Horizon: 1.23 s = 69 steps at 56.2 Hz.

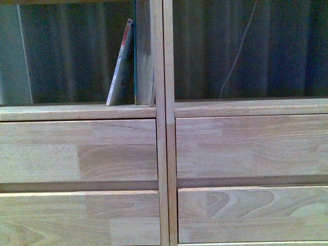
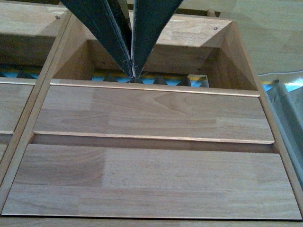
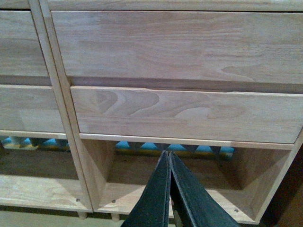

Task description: Organize books on shelf

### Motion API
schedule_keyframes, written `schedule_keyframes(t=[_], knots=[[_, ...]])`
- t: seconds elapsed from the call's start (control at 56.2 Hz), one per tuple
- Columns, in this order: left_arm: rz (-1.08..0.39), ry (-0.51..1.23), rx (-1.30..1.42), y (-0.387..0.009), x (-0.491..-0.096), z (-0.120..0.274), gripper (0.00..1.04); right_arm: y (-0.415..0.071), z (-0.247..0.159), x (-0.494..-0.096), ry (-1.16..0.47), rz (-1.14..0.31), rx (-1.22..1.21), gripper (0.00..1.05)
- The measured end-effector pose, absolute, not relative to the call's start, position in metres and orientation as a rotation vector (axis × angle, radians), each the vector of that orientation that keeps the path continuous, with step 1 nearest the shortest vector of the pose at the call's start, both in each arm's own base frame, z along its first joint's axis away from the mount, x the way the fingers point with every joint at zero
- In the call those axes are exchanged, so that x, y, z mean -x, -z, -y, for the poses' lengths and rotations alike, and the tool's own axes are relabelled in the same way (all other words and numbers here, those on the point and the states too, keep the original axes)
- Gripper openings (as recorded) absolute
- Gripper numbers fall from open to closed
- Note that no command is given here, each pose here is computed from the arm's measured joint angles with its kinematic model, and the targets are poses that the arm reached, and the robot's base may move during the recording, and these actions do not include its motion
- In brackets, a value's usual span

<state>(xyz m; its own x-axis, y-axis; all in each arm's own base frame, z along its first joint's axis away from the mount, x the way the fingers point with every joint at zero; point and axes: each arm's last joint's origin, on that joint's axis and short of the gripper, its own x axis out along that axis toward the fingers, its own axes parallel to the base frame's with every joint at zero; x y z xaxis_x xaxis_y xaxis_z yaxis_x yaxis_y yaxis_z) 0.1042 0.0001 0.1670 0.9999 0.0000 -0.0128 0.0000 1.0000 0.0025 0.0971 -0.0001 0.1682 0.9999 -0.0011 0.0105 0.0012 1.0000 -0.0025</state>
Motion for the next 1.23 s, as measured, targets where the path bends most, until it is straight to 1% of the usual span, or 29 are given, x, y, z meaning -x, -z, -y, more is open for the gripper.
schedule_keyframes(t=[0.107,0.498,0.516,0.551,0.569,0.64,0.658,0.711,0.729,0.8,0.818,0.871,0.889,0.943,0.96,1.014,1.049,1.067,1.085,1.138,1.227], knots=[[0.005,-0.002,-0.002,-0.1672,-0.0978,-0.0001,0.03,-0.1682,0.0001,-0.0971,0.001,0.010,0.002,0.03],[0.008,-0.002,-0.002,-0.1673,-0.0974,-0.0001,0.03,-0.1682,0.0001,-0.0971,0.001,0.010,0.002,0.03],[0.008,-0.002,-0.001,-0.1673,-0.0974,-0.0001,0.04,-0.1682,0.0001,-0.0971,0.001,0.010,0.002,0.05],[0.008,-0.002,-0.002,-0.1673,-0.0974,-0.0001,0.11,-0.1682,0.0001,-0.0971,0.001,0.010,0.002,0.12],[0.008,-0.002,-0.002,-0.1673,-0.0974,-0.0001,0.12,-0.1682,0.0001,-0.0971,0.001,0.010,0.002,0.14],[0.008,-0.002,-0.002,-0.1673,-0.0974,-0.0001,0.27,-0.1682,0.0001,-0.0971,0.001,0.010,0.002,0.28],[0.008,-0.002,-0.002,-0.1673,-0.0974,-0.0001,0.28,-0.1682,0.0001,-0.0971,0.001,0.010,0.002,0.30],[0.008,-0.002,-0.002,-0.1673,-0.0974,-0.0001,0.39,-0.1682,0.0001,-0.0971,0.001,0.010,0.002,0.40],[0.008,-0.002,-0.002,-0.1673,-0.0974,-0.0001,0.41,-0.1682,0.0001,-0.0971,0.001,0.010,0.002,0.42],[0.008,-0.002,-0.002,-0.1673,-0.0974,-0.0001,0.55,-0.1682,0.0001,-0.0971,0.001,0.010,0.002,0.56],[0.008,-0.002,-0.002,-0.1673,-0.0974,-0.0001,0.57,-0.1682,0.0001,-0.0971,0.001,0.010,0.002,0.57],[0.008,-0.002,-0.002,-0.1673,-0.0974,-0.0001,0.67,-0.1682,0.0001,-0.0971,0.001,0.010,0.002,0.67],[0.008,-0.002,-0.002,-0.1673,-0.0974,-0.0001,0.69,-0.1682,0.0001,-0.0971,0.001,0.010,0.002,0.69],[0.008,-0.002,-0.002,-0.1673,-0.0974,-0.0001,0.80,-0.1682,0.0001,-0.0971,0.001,0.010,0.002,0.79],[0.008,-0.002,-0.002,-0.1673,-0.0974,-0.0001,0.82,-0.1682,0.0001,-0.0971,0.001,0.010,0.002,0.81],[0.008,-0.002,-0.002,-0.1673,-0.0974,-0.0001,0.92,-0.1682,0.0001,-0.0971,0.001,0.010,0.002,0.90],[0.008,-0.002,-0.002,-0.1673,-0.0974,-0.0001,0.97,-0.1682,0.0001,-0.0971,0.001,0.010,0.002,0.95],[0.008,-0.002,-0.002,-0.1673,-0.0974,-0.0001,0.99,-0.1682,0.0001,-0.0971,0.001,0.010,0.002,0.98],[0.008,-0.002,-0.002,-0.1673,-0.0974,-0.0001,0.99,-0.1682,0.0001,-0.0971,0.001,0.010,0.002,0.99],[0.008,-0.002,-0.002,-0.1673,-0.0974,-0.0001,0.97,-0.1682,0.0001,-0.0971,0.001,0.010,0.002,0.97],[0.008,-0.002,-0.002,-0.1673,-0.0974,-0.0001,0.97,-0.1682,0.0001,-0.0971,0.001,0.010,0.002,0.98]])
